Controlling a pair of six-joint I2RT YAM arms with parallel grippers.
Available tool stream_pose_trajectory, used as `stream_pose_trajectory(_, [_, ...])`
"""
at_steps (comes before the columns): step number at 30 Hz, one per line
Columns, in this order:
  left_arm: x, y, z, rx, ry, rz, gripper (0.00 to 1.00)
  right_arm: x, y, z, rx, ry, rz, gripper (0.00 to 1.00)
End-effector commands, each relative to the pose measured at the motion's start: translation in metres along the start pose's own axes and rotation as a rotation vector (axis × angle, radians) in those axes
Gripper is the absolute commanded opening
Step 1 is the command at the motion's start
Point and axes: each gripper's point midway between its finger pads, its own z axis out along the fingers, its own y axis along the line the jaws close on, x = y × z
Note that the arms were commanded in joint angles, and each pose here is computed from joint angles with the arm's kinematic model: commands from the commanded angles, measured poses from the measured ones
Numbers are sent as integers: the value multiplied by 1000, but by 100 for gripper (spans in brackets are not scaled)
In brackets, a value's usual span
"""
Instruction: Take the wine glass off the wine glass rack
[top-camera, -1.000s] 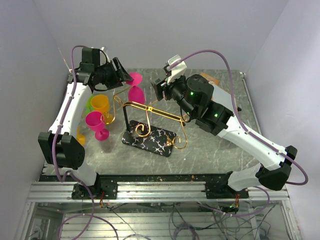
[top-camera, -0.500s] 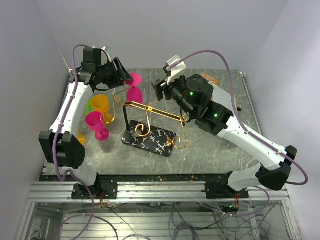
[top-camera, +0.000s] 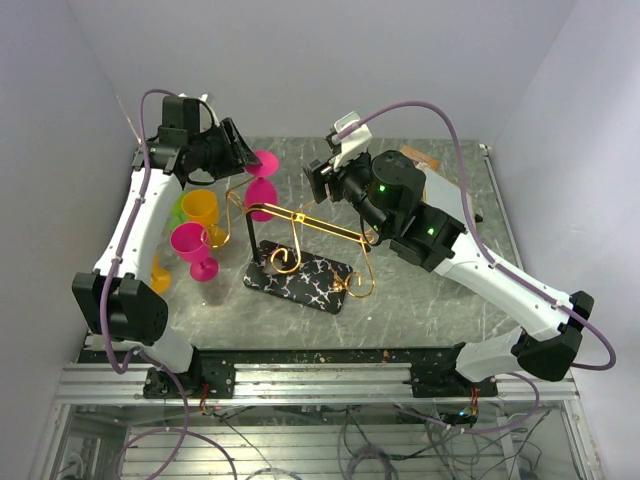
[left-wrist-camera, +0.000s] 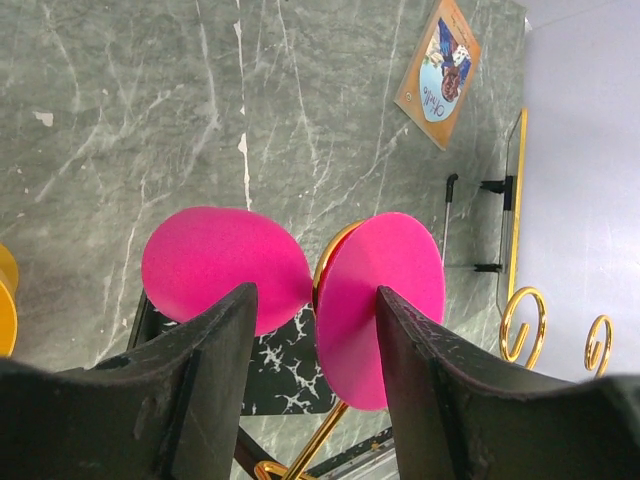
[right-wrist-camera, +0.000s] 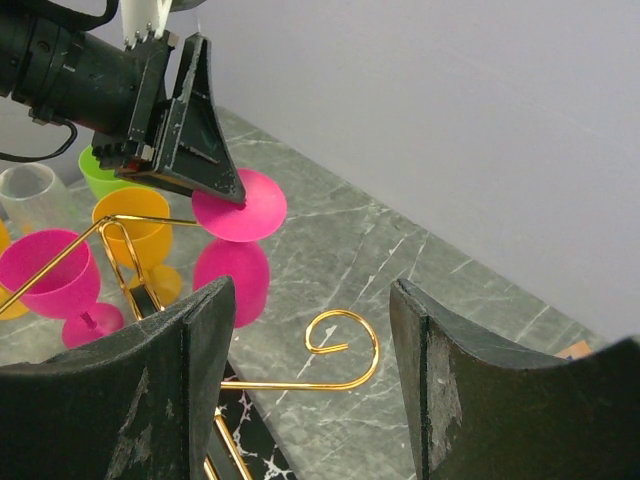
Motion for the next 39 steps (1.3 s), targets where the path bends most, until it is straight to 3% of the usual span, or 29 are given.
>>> stream_pose_trajectory(1, [5, 7, -9, -29, 3, 11, 59, -10, -4, -6, 10, -32, 9, 62])
stream_pose_trajectory(7, [8, 2, -11, 1, 14, 8, 49, -10, -4, -7, 11, -32, 8, 62])
stream_pose_trajectory(24, [23, 2, -25, 12, 35, 24, 37, -12, -5, -8, 11, -35, 16, 62])
stream_pose_trajectory(39, [32, 3, -33, 25, 53, -1, 15, -9, -4, -8, 11, -29, 16, 62])
